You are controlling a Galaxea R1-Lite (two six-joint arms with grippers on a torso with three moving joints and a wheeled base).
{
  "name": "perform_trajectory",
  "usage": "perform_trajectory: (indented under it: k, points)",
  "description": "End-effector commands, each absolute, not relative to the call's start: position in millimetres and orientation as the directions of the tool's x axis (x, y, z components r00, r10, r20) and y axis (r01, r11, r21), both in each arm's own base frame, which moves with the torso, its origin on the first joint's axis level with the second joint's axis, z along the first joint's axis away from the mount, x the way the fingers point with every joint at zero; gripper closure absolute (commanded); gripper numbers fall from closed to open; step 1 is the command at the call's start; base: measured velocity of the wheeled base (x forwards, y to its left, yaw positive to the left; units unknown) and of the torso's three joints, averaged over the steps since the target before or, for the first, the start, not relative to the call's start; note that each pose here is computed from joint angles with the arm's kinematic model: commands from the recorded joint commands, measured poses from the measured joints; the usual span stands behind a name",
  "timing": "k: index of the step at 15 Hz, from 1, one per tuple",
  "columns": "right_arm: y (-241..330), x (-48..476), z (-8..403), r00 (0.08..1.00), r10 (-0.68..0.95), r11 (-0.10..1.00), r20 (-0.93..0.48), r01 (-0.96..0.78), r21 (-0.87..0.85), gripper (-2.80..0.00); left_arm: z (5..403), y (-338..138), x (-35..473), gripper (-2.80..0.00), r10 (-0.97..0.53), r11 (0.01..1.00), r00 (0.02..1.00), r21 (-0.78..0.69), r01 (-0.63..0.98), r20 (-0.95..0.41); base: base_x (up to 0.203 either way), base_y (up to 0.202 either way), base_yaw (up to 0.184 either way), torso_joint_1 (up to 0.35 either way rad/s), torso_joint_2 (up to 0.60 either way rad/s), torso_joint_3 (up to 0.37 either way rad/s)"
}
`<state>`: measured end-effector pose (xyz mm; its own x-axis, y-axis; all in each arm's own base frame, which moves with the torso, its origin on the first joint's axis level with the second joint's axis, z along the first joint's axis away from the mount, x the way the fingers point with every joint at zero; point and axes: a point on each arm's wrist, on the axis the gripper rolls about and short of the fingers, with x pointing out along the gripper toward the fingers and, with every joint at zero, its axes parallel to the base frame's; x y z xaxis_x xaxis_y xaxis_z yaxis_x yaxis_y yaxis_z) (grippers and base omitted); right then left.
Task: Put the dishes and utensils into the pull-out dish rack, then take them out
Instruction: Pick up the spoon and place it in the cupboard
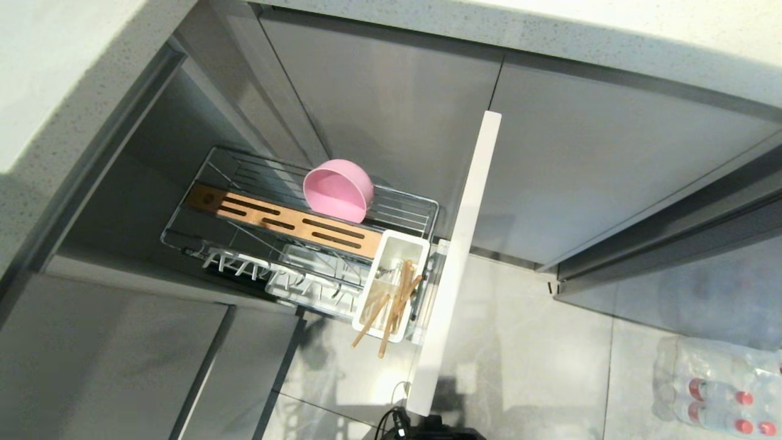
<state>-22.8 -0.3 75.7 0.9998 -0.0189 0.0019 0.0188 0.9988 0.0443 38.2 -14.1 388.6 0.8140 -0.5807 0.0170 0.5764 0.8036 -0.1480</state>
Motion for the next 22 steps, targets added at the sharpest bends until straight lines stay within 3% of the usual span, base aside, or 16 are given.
perform_trajectory:
  k: [1, 8, 16, 22]
  points:
    - [-0.3, -22.7, 75.8, 1.0, -0.02, 0.999, 0.002, 0.02, 0.045, 0.0, 381.7, -15.6, 54.7, 0.0, -0.592, 0.801, 0.804, -0.142, 0.581, -0.053, 0.0, 0.0, 0.0, 0.0, 0.0, 0.0]
    - [-0.3, -22.8, 75.7, 1.0, -0.019, 0.999, 0.002, 0.019, 0.044, 0.0, 347.6, -48.0, 135.0, 0.0, -0.75, 0.656, 0.568, -0.265, 0.707, -0.338, 0.0, 0.0, 0.0, 0.0, 0.0, 0.0]
    - [-0.3, -22.7, 75.8, 1.0, -0.019, 0.999, 0.002, 0.019, 0.045, 0.0, 321.8, -81.0, 187.2, 0.0, -0.731, 0.641, 0.327, -0.438, 0.631, -0.598, 0.0, 0.0, 0.0, 0.0, 0.0, 0.0]
    - [-0.3, -22.8, 75.7, 1.0, -0.019, 0.999, 0.002, 0.019, 0.045, 0.0, 304.0, -105.7, 207.9, 0.0, -0.603, 0.723, 0.22, -0.408, 0.557, -0.767, 0.0, 0.0, 0.0, 0.0, 0.0, 0.0]
